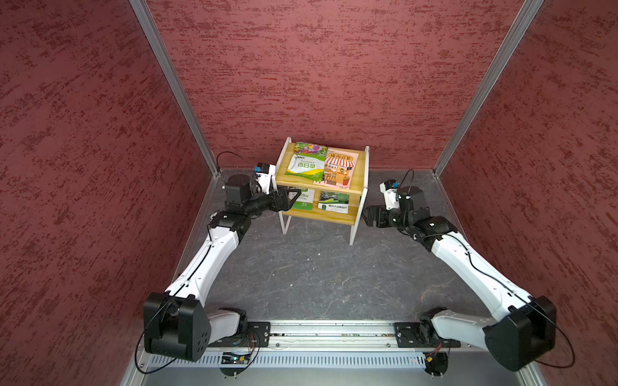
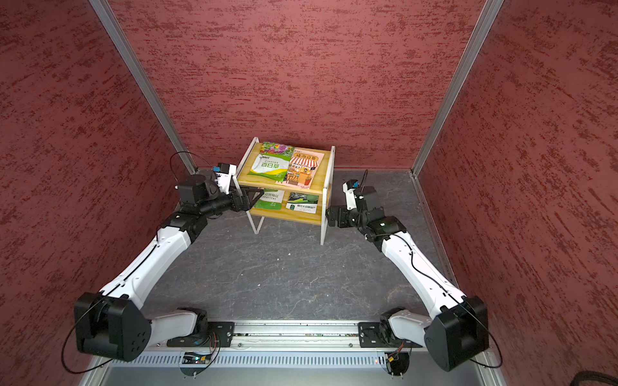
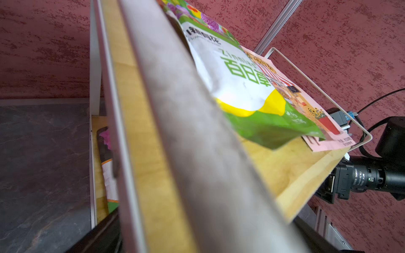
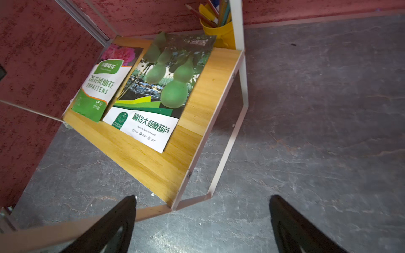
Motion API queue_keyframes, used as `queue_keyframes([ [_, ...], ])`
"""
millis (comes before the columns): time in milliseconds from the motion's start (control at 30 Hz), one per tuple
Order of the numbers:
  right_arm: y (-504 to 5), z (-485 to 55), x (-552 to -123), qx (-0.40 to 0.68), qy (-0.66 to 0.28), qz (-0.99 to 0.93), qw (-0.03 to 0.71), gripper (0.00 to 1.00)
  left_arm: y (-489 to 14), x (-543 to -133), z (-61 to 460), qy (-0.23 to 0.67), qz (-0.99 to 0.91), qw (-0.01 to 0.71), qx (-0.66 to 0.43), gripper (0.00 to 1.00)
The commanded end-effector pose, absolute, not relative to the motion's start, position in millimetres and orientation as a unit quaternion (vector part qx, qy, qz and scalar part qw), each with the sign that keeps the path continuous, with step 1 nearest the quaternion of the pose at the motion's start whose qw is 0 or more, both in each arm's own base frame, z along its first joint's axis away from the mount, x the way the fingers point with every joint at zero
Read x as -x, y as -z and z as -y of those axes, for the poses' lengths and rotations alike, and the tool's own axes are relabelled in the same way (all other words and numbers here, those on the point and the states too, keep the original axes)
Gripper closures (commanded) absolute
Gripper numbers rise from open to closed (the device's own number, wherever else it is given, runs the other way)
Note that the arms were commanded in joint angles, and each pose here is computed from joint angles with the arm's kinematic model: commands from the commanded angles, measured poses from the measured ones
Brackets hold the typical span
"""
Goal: Take the seed bag off the shelf
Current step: Move the shelf to the center of the board.
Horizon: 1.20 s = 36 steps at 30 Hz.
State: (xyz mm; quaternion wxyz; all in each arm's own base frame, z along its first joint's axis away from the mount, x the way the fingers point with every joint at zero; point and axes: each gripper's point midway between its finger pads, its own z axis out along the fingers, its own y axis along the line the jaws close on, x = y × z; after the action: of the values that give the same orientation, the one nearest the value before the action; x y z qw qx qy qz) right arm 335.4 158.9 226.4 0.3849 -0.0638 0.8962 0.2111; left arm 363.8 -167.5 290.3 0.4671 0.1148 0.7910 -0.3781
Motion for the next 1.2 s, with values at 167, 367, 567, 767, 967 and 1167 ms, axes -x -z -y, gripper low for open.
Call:
queue_keyframes([
  [167, -215, -109, -323, -0.016, -0.129, -0.922, 0.365, 0.02, -233, -326, 194, 0.359, -0.857, 0.363, -0.064, 0.00],
  [367, -208, -83, -319, -0.059, -0.092, -0.929, 0.353, 0.02, -220, -305, 157, 0.274, -0.901, 0.335, 0.019, 0.00],
  [567, -208, -74, -321, -0.082, -0.095, -0.928, 0.352, 0.01, -240, -271, 122, 0.221, -0.908, 0.353, 0.048, 0.00],
  [767, -211, -55, -327, -0.123, -0.051, -0.933, 0.334, 0.02, -292, -243, 85, 0.176, -0.906, 0.366, 0.122, 0.00],
  [967, -227, -52, -332, -0.122, -0.053, -0.942, 0.307, 0.02, -351, -262, 83, 0.166, -0.891, 0.408, 0.107, 0.00],
  [1167, -282, -64, -327, -0.132, -0.119, -0.926, 0.333, 0.02, -402, -301, 95, 0.191, -0.886, 0.415, 0.082, 0.00],
])
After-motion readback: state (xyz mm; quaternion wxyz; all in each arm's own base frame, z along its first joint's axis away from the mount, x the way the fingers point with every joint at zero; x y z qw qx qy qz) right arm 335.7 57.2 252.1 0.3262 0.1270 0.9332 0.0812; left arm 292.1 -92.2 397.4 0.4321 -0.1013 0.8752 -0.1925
